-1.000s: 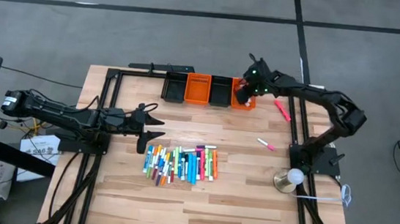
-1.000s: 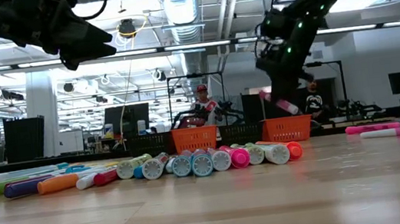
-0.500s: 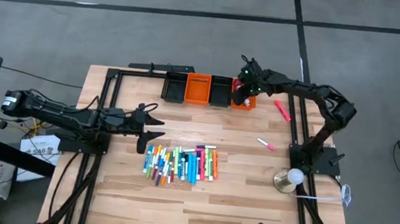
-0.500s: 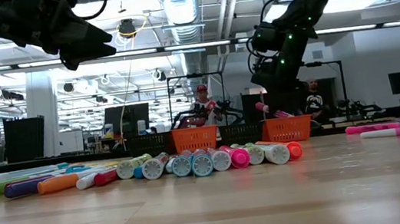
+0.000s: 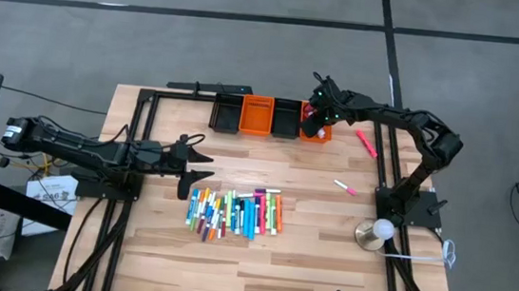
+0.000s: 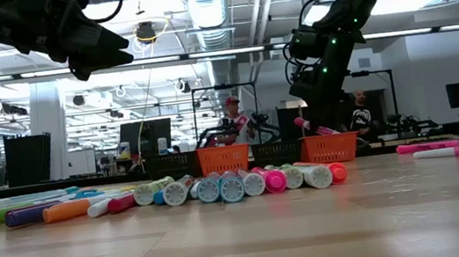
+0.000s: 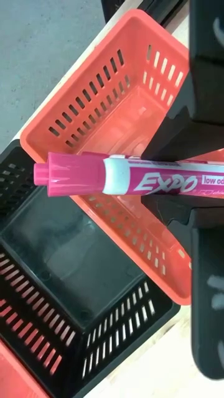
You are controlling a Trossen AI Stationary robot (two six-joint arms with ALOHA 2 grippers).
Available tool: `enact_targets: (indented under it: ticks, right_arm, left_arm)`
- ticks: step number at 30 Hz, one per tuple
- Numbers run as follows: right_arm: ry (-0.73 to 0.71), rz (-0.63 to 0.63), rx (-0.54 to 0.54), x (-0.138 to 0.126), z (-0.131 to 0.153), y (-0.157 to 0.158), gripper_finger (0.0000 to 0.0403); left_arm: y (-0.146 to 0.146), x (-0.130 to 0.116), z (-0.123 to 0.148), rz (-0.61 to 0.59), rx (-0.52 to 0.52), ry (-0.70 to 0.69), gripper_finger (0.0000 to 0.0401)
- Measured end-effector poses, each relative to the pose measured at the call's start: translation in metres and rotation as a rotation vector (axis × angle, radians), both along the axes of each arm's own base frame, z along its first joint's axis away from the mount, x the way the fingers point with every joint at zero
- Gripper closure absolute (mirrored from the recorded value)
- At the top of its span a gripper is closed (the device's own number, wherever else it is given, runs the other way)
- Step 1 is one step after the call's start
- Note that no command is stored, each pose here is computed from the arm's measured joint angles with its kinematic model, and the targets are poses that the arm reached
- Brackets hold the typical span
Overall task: Pick & Place Markers
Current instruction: Put the pink marker pen into the right orange bin
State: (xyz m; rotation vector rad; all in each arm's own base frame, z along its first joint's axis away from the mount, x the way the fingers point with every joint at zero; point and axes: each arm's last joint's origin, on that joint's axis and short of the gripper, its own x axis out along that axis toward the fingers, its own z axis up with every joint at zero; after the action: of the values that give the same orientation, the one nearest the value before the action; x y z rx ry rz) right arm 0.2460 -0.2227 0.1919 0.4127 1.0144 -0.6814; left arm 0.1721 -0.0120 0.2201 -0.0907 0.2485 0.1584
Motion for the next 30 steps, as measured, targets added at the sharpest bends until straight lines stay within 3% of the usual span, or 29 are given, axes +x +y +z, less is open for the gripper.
enact_targets:
  ticks: [23,30]
  right_arm:
    - [0.001,0.010,-0.001,0.0005,0.0000,0.0006,0.0325]
    - [-0.001,0.003,0.001,0.0005,0.0000,0.0006,0.0291]
  left_arm:
    - [0.0000,0.0000,0.0000,0.000,0.000,0.000,0.0206]
    - [0.0000,0.0000,0.0001,0.000,0.000,0.000,0.0206]
